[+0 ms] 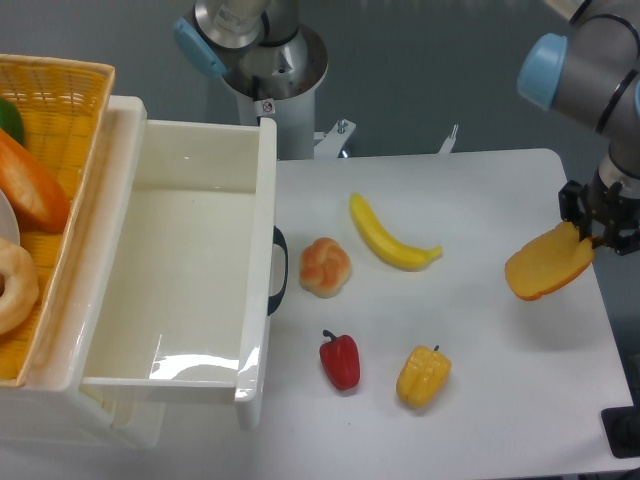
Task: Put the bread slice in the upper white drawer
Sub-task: 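Lift the held bread slice with the gripper away from the table edge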
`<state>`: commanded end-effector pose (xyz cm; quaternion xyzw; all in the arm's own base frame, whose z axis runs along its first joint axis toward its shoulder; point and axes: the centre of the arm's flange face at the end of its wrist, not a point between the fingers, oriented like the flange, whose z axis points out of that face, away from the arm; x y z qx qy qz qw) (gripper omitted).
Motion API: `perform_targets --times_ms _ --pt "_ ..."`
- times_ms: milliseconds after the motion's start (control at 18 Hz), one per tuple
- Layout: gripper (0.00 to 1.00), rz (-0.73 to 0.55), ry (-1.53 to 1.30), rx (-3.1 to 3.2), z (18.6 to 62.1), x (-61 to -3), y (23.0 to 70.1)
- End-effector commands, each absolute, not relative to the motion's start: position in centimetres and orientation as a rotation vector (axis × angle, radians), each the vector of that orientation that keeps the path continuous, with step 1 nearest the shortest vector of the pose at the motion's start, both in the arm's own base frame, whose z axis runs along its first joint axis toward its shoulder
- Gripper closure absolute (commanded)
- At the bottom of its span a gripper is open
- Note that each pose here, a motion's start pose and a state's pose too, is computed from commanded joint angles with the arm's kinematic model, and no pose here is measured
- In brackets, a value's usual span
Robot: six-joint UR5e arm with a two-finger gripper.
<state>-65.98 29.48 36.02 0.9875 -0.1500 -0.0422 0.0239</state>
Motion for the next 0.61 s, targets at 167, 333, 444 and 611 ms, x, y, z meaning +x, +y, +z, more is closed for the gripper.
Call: perform_targets --times_ms 167,333,444,611 --pt "1.00 -0.116 -0.465 3.056 36.3 -65.7 29.4" --pt "1.00 -0.116 -0.470 3.057 36.5 -65.4 29.7" --pt "1.00 -0.110 -0.466 3.059 36.7 -64.9 30.0" --pt "1.00 -0.120 -0.475 3.094 38.0 -63.5 30.7"
